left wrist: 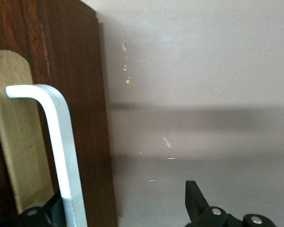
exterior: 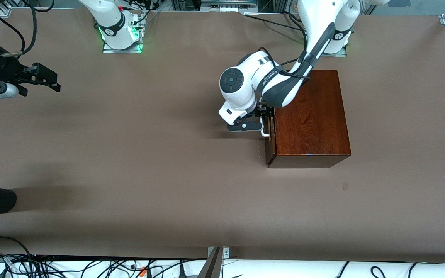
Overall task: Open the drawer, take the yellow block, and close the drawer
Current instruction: 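Pull the drawer open with the left gripper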
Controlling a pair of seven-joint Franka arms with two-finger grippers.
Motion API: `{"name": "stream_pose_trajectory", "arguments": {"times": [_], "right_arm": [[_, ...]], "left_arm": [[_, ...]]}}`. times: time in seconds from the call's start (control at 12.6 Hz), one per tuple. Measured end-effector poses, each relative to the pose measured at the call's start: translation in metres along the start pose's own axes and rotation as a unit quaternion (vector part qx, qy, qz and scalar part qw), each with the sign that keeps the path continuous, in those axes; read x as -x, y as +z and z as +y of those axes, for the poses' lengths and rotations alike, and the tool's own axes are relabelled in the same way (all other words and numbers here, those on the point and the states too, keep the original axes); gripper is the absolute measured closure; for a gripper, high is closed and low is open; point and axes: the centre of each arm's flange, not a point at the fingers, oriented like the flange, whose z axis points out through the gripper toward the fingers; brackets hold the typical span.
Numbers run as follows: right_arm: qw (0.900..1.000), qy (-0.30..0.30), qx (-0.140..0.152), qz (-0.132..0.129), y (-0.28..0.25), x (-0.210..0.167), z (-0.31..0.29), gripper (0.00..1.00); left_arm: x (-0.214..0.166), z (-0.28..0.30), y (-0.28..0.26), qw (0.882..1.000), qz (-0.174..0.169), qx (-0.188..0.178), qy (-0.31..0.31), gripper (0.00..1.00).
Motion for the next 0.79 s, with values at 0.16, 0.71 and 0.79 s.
{"name": "stream_pose_trajectory", "arguments": {"times": [0.16, 0.71, 0.79], "right_arm": [[1.0, 0.0, 0.0, 0.0, 0.0, 0.0, 0.0, 0.0], [1.0, 0.0, 0.0, 0.0, 0.0, 0.0, 0.0, 0.0], [1.0, 0.0, 0.0, 0.001, 0.0, 0.0, 0.0, 0.0]], "left_arm": [[0.0, 0.009, -0.005, 0.999, -0.001, 0.037, -0.008, 0.0], [0.001, 0.03, -0.012, 0.996, 0.0, 0.079, -0.034, 0.0], [0.0, 0.031, -0.012, 0.996, 0.0, 0.077, -0.036, 0.0]]}}
